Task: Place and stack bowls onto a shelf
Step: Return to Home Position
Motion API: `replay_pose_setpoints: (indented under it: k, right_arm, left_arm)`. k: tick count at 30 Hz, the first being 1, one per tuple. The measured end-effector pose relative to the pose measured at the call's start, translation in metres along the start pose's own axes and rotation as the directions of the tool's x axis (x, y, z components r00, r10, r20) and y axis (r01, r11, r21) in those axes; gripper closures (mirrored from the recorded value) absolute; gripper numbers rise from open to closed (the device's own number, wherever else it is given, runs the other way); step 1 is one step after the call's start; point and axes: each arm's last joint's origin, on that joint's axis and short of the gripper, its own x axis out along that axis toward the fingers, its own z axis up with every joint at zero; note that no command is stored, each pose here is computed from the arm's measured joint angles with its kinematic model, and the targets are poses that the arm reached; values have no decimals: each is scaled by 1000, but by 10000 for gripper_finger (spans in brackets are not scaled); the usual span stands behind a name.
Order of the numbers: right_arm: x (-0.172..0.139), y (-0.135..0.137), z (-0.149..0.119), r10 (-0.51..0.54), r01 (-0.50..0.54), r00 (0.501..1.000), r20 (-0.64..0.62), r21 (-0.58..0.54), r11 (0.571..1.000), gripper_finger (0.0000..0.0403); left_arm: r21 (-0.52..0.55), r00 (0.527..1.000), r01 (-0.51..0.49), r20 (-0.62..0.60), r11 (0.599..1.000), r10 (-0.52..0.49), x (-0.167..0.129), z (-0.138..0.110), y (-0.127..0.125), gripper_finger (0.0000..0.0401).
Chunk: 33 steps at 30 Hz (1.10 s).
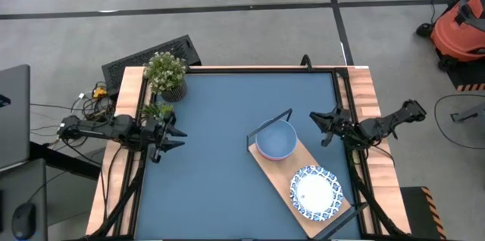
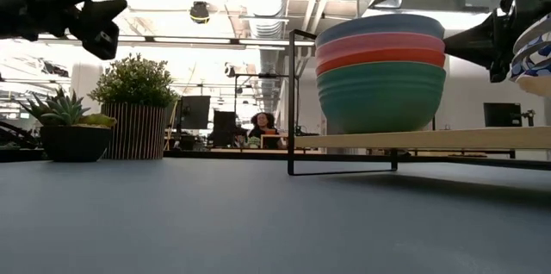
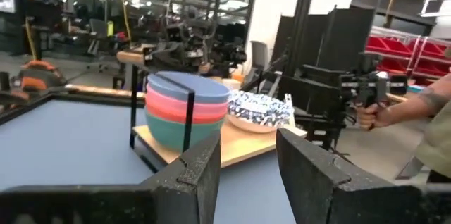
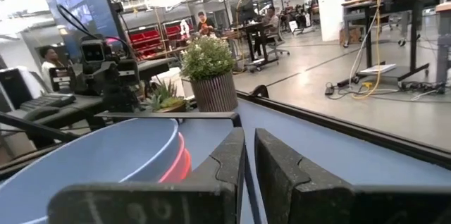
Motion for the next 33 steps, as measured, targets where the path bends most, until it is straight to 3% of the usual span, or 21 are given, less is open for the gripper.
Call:
replay_pose_setpoints:
  k: [8, 19, 33]
  right_arm:
    - [0, -2, -2, -71, 71, 997, -1, -23, 997, 340]
    - [0, -2, -3, -72, 72, 997, -12, -39, 997, 340]
    - [0, -3, -4, -72, 71, 997, -15, -43, 997, 340]
  left_arm:
    - [-55, 991, -126, -48, 991, 123, 0, -6, 4, 276]
    - [-56, 983, -144, -126, 988, 136, -1, -14, 6, 276]
    - [-53, 983, -143, -125, 988, 135, -1, -13, 6, 276]
